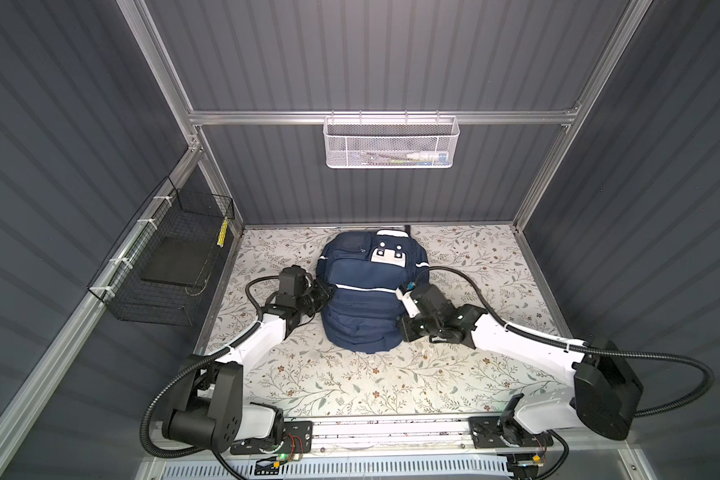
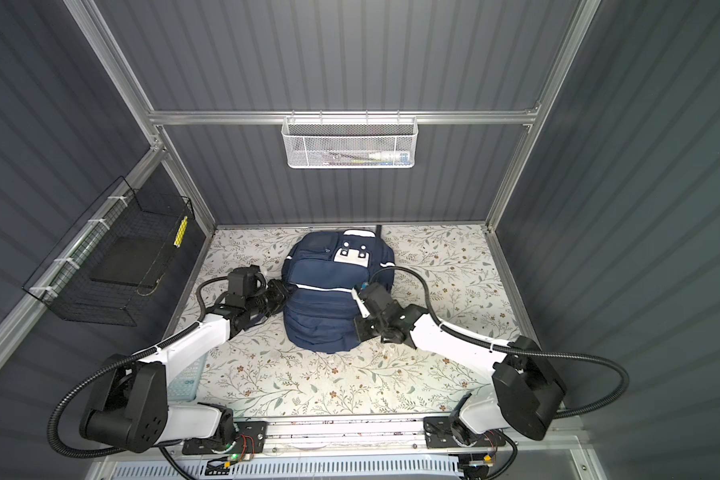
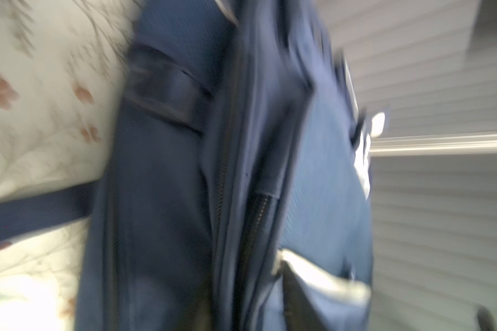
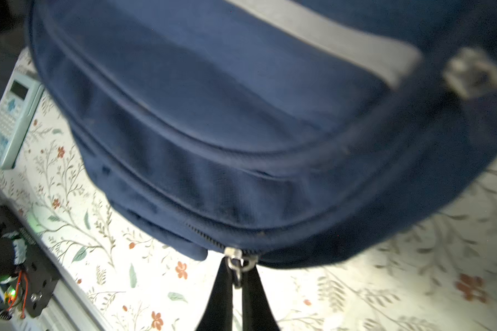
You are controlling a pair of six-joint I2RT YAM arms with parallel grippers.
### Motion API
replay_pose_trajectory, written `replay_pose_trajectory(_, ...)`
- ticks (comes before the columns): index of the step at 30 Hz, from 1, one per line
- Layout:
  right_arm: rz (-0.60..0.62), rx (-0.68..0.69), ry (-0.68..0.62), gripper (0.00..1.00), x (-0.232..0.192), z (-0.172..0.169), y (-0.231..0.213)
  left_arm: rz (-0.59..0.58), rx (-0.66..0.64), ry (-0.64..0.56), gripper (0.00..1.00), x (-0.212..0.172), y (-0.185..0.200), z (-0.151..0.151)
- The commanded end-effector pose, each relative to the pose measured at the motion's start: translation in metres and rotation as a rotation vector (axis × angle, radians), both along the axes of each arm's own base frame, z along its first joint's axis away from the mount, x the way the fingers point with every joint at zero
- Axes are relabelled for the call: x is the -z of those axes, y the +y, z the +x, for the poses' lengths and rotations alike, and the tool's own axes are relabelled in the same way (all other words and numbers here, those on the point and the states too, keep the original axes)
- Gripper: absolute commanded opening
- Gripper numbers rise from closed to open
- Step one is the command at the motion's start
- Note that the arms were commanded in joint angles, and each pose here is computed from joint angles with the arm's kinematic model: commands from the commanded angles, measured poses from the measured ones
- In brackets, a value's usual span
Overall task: Pack the student bag
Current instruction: 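Lift and tip the navy backpack upright with both grippers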
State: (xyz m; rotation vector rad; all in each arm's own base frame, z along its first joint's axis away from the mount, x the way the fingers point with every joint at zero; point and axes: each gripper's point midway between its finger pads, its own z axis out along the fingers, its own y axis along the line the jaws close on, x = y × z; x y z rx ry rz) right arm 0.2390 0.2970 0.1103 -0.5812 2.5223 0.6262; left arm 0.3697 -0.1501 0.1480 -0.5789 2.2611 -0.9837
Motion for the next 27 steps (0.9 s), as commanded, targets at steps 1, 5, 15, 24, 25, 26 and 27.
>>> replay_pose_trajectory(1,0.034,0.028,0.037,0.0,-0.002,0.002,0.025,0.077,0.007,-0.078,0.64,-0.031,0.009,-0.001)
replay_pose_trajectory(5,0.102,-0.001,0.029,0.0,-0.014,0.015,0.064,0.03,-0.001,-0.045,0.67,-0.031,0.012,-0.033)
replay_pose_trajectory(15,0.134,-0.078,0.0,0.0,-0.023,0.004,0.096,-0.165,0.094,0.004,0.72,-0.006,-0.07,-0.075)
replay_pose_trajectory(24,0.062,-0.025,-0.03,0.0,-0.012,0.001,0.066,-0.098,0.148,0.018,0.0,0.005,-0.087,-0.058)
replay_pose_trajectory(25,0.035,0.003,-0.027,0.0,-0.007,0.004,0.052,-0.068,0.143,0.022,0.0,0.004,-0.082,-0.059)
replay_pose_trajectory(26,0.014,0.035,-0.021,0.0,-0.002,0.008,0.037,-0.05,0.14,0.022,0.0,0.002,-0.078,-0.061)
replay_pose_trajectory(27,0.0,0.062,-0.013,0.0,0.003,0.011,0.023,-0.048,0.137,0.023,0.0,0.0,-0.074,-0.061)
